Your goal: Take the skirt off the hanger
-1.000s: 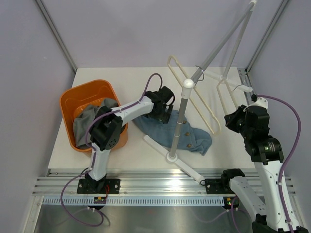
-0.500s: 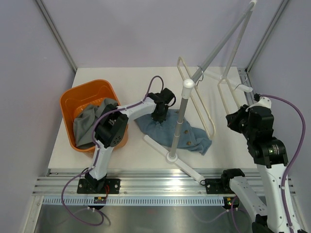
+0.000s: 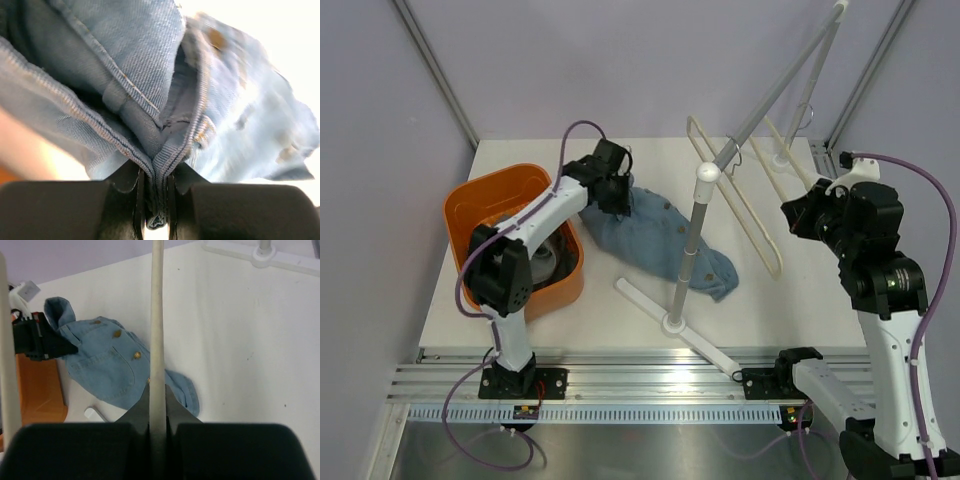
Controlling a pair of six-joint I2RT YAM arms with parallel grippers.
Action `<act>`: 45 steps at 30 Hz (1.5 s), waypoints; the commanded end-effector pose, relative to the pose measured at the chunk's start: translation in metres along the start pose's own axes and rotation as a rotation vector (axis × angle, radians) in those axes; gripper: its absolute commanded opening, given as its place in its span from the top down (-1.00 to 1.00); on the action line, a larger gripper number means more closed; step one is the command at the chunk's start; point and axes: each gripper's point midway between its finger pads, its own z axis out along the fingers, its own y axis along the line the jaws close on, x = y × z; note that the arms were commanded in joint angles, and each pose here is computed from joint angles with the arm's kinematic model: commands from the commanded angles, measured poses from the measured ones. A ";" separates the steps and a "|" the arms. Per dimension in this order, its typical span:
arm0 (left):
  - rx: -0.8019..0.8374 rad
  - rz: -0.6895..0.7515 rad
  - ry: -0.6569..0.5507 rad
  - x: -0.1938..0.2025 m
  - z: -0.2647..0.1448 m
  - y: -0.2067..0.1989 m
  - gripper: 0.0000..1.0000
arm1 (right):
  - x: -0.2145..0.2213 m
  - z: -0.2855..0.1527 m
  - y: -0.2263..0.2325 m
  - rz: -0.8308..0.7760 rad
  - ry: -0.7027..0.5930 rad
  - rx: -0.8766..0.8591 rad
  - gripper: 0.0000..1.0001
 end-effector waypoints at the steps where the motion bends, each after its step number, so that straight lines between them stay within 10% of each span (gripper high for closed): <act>1: 0.128 0.028 -0.240 -0.065 -0.087 -0.027 1.00 | -0.053 -0.005 0.032 -0.100 -0.140 -0.137 1.00; 33: -0.120 0.021 -1.197 -0.154 -0.473 0.035 1.00 | -0.090 -0.027 0.054 -0.151 -0.207 -0.204 1.00; 45: -0.269 -0.019 -1.278 -0.114 -0.503 0.070 1.00 | -0.088 -0.022 0.068 -0.172 -0.180 -0.282 1.00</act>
